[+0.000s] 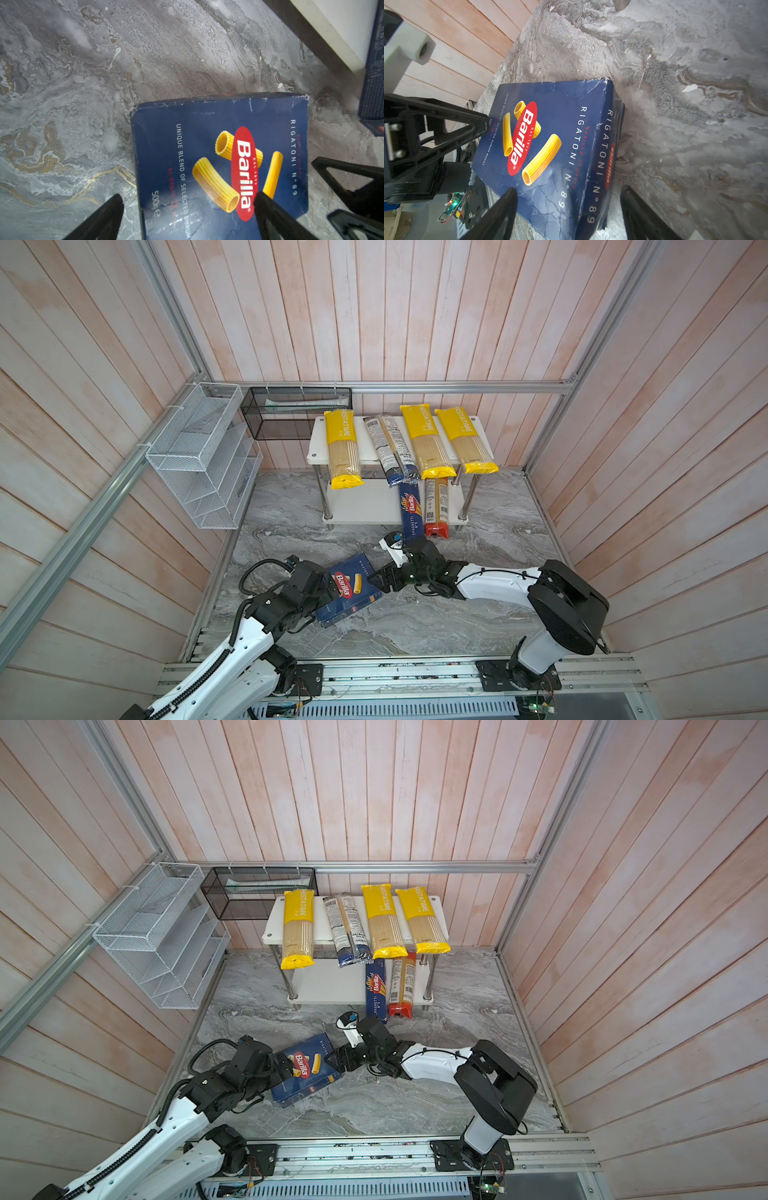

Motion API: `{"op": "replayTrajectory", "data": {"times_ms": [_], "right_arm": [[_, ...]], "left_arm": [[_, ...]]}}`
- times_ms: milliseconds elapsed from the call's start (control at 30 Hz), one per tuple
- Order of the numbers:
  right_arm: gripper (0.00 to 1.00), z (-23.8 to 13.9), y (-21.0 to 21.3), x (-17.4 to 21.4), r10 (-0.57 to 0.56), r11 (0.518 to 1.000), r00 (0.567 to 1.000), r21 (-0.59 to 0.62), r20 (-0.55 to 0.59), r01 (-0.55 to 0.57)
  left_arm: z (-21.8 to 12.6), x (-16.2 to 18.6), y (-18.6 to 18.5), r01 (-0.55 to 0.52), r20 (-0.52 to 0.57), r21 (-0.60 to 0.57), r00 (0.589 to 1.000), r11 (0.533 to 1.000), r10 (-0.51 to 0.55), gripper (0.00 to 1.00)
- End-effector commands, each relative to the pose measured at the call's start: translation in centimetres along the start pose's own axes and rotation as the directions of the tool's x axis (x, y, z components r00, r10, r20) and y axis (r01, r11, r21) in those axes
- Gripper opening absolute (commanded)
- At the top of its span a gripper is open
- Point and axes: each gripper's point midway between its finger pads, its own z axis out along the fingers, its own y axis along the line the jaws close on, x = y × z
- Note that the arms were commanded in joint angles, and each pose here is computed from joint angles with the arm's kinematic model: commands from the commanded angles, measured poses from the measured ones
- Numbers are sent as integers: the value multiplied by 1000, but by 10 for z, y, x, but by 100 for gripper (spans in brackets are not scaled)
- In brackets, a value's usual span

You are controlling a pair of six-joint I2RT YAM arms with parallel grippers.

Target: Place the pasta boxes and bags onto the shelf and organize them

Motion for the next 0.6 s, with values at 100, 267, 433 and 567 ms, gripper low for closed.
{"op": "replayTrajectory", "data": {"times_ms": [100,267,433,567], "right_arm": [[76,20,11,0,-18,998,999,-59,-27,17],[72,32,17,8,-23,997,998,-76,-56,19],[69,29,16,10,-8,997,999,-71,-40,5],[67,27,18,10,3,997,999,-73,-34,-5]], "left_arm": [[12,11,8,35,-10,-13,999,999,-36,100],[22,17,-3,19,-31,53,999,998,-17,99],[15,8,-12,11,14,111,1000,994,-13,100],[15,8,-22,-11,23,165,1000,986,7,100]]}}
